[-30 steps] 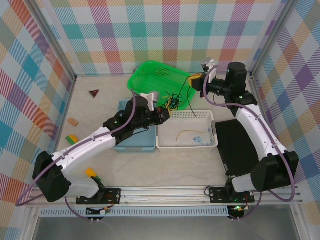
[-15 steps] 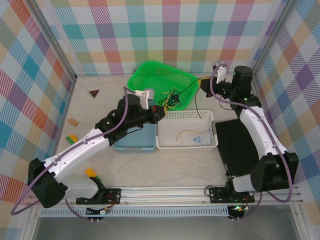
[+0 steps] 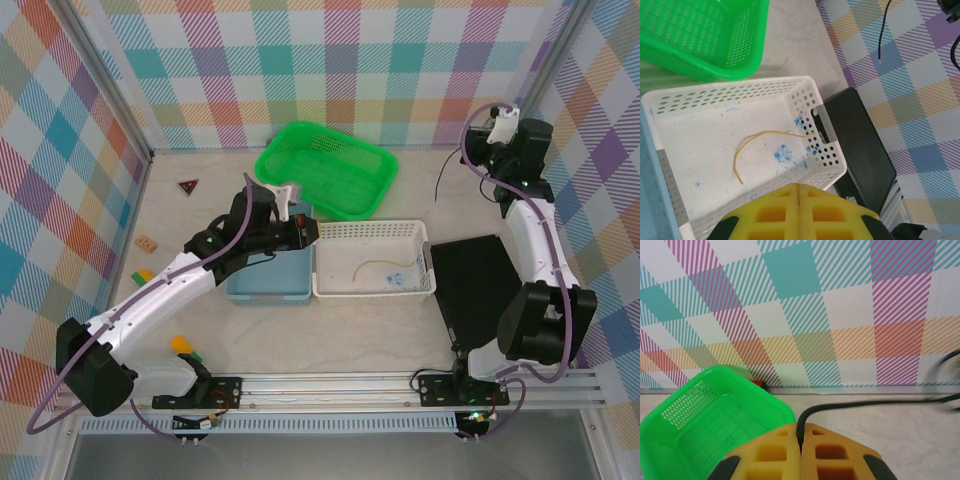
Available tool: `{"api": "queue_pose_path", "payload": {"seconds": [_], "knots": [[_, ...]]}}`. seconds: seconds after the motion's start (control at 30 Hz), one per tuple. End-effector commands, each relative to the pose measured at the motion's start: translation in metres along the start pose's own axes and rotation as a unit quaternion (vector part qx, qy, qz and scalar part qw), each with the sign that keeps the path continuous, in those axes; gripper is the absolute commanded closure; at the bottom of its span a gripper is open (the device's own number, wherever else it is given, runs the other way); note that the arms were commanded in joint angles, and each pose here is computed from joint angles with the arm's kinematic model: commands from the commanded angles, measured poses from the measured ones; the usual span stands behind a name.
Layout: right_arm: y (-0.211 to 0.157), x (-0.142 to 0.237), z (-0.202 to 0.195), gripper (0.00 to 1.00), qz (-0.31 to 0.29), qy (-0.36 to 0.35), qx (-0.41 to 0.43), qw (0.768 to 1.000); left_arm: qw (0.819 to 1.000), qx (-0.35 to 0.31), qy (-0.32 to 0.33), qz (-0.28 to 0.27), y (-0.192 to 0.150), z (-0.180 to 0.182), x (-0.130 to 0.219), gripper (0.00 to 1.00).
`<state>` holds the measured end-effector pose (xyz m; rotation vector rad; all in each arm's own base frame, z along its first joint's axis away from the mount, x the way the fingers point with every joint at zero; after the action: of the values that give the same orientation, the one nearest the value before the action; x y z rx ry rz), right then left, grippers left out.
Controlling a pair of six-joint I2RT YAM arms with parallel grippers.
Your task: Untangle the cables
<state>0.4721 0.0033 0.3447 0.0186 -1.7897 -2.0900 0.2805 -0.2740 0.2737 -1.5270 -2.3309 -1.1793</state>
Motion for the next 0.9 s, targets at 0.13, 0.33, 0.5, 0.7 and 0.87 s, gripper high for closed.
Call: {"api": "queue_pose_path", "payload": {"seconds": [0.13,0.33,0.5,0.7,0.87], "knots": [[0.04,0.01,0.007,1.0,-0.048,0.006,0.042,0.998,0.999,-0.023,-0.029,0.039,0.0,-0.014,-0.011,0.78],[0.041,0.016,0.034,1.0,-0.052,0.082,0.043,0.994,0.993,-0.044,-0.094,0.062,-0.002,-0.035,-0.018,0.25],[0.03,0.026,0.08,1.0,-0.043,0.197,0.083,0.976,0.987,-0.129,-0.091,0.019,0.003,-0.033,-0.006,0.15],[0.015,0.044,0.115,1.0,-0.034,0.264,0.147,0.953,0.962,-0.26,-0.077,-0.035,0.016,-0.036,0.003,0.08],[0.008,0.07,0.133,1.0,-0.028,0.304,0.169,0.937,0.948,-0.309,-0.074,-0.012,0.016,-0.035,-0.008,0.01]]}}
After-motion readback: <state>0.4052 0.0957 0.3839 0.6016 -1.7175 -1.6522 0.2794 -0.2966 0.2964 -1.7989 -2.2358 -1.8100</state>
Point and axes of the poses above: each hand's point on the last joint's axis, 136 mm out from that joint toward the fingers, its own x axis back along the fingers, its own z axis along the line the jaws close on, y = z × x, the point moved 1 cm from there along x, back along the fingers, and after that the axes turned 4 degrees about x, right-handed, at the moved point
